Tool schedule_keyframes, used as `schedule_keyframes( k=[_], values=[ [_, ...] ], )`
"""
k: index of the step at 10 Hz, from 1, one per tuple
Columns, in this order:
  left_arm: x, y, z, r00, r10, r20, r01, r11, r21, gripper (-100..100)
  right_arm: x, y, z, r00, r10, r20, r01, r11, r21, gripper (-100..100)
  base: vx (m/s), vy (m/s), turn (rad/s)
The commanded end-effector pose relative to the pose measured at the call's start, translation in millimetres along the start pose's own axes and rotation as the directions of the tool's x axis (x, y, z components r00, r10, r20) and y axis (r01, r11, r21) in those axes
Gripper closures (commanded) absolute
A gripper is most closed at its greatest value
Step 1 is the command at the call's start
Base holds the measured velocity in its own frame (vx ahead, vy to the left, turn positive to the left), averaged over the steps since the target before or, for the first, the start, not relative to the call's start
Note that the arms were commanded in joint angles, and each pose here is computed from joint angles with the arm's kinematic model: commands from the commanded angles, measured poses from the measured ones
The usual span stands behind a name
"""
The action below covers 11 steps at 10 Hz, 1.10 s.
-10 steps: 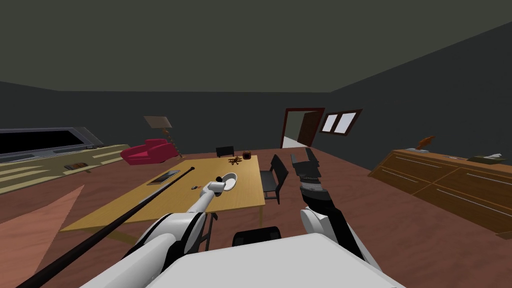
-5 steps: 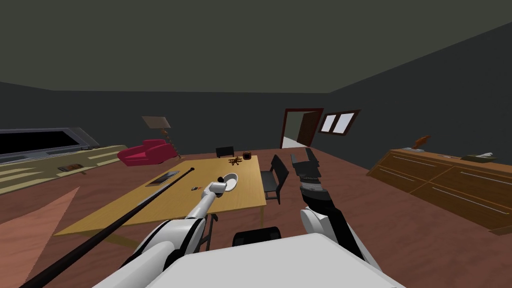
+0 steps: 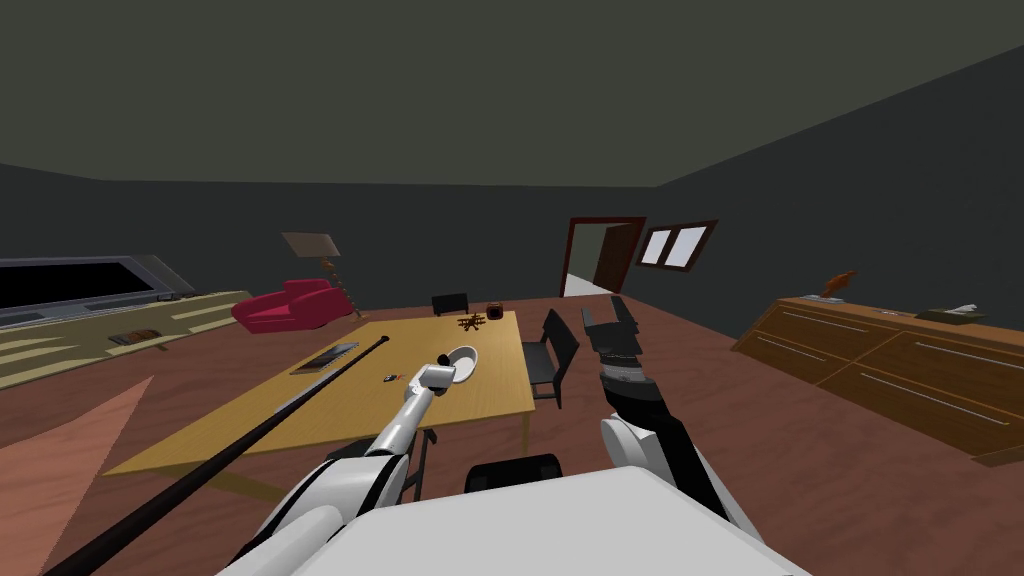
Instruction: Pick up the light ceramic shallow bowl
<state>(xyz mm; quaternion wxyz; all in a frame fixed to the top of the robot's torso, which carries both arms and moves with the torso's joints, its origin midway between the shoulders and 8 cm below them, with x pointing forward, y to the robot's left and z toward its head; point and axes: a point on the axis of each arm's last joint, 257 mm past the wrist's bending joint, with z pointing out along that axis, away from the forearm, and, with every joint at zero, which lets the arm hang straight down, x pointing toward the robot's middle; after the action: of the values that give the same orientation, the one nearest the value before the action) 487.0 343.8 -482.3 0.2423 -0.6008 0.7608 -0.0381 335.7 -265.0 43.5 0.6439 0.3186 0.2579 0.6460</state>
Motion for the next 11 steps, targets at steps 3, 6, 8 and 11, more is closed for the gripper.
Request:
schedule_keyframes(
  k=[3,6,8,11],
  values=[
    [4.7,7,-5.1,1.0,-0.006,0.002,0.006,1.0,-0.009,100,0,0,0.0,1.0,0.0,0.0,0.0,1.0,0.0,0,0.011,0.027,-0.016],
    [11.8,19,-8.2,1.0,-0.014,0.003,0.014,0.999,-0.033,100,0,0,0.0,1.0,0.0,0.0,0.0,1.0,0.0,0,0.001,0.007,-0.008],
    [15.0,20,-16.9,1.0,-0.026,0.01,0.027,0.999,-0.031,100,0,0,0.0,1.0,0.0,0.0,0.0,1.0,0.0,0,0.005,0.041,-0.024],
    [14.2,11,-31.4,0.999,-0.046,0.023,0.046,0.999,-0.003,100,0,0,0.0,1.0,0.0,0.0,0.0,1.0,0.0,0,0.009,0.042,-0.016]
  ],
)
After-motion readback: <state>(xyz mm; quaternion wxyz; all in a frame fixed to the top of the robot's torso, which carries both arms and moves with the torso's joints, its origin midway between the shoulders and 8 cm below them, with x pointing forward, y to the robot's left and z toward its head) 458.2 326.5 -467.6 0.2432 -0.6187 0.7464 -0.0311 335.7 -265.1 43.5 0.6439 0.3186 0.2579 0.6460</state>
